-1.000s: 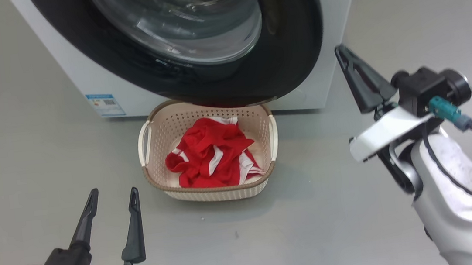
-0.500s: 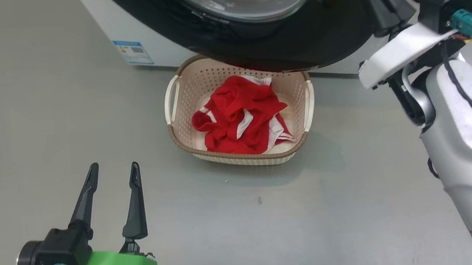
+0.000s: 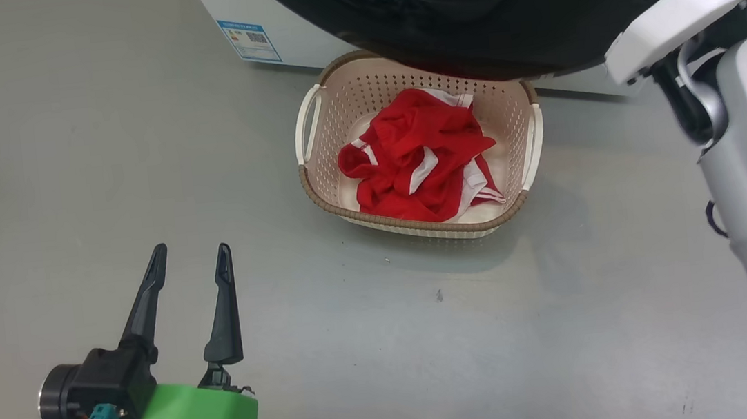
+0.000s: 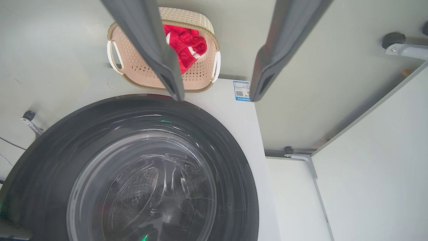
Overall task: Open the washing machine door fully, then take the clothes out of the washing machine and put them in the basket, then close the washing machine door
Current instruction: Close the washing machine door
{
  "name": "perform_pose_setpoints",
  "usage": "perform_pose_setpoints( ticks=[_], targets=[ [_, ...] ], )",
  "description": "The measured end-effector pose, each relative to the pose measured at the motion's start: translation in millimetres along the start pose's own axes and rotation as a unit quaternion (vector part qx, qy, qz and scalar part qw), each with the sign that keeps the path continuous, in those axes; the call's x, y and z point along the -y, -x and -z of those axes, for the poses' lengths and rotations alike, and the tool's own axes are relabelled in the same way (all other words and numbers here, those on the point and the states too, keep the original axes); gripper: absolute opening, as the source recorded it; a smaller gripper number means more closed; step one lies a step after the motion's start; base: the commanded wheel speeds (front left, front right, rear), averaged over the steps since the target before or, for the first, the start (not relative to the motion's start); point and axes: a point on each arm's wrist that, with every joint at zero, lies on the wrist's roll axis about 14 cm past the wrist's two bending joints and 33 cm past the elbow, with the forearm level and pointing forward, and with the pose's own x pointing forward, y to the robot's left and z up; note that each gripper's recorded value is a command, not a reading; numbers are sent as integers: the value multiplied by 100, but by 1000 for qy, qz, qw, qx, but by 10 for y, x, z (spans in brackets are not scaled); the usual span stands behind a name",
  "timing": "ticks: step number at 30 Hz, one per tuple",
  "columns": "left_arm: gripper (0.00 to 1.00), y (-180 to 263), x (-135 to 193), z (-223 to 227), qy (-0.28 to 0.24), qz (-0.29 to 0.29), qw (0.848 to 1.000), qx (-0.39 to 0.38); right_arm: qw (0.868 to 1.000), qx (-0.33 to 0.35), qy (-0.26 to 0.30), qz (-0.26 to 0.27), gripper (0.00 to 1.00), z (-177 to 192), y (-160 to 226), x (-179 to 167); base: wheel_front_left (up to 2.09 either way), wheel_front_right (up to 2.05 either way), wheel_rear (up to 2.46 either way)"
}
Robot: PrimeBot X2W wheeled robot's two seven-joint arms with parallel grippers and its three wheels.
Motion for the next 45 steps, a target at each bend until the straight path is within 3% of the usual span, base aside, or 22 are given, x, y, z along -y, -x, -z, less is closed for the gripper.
perform_pose_setpoints(
  ticks=[15,26,39,45],
  targets=[
    [100,-117,7,103,7,1,1000,-8,999,19,12,40,0,-128,-424,491,0,0,0],
    [100,-162,-70,142,6,-11,1000,-10,997,38,2,68,0,-81,-557,637,0,0,0],
    [100,-167,-60,138,7,-11,1000,-7,998,41,13,46,0,-92,-552,443,0,0,0],
    [100,-150,-17,102,8,-3,1000,-1,999,13,1,42,0,110,-347,334,0,0,0]
  ],
)
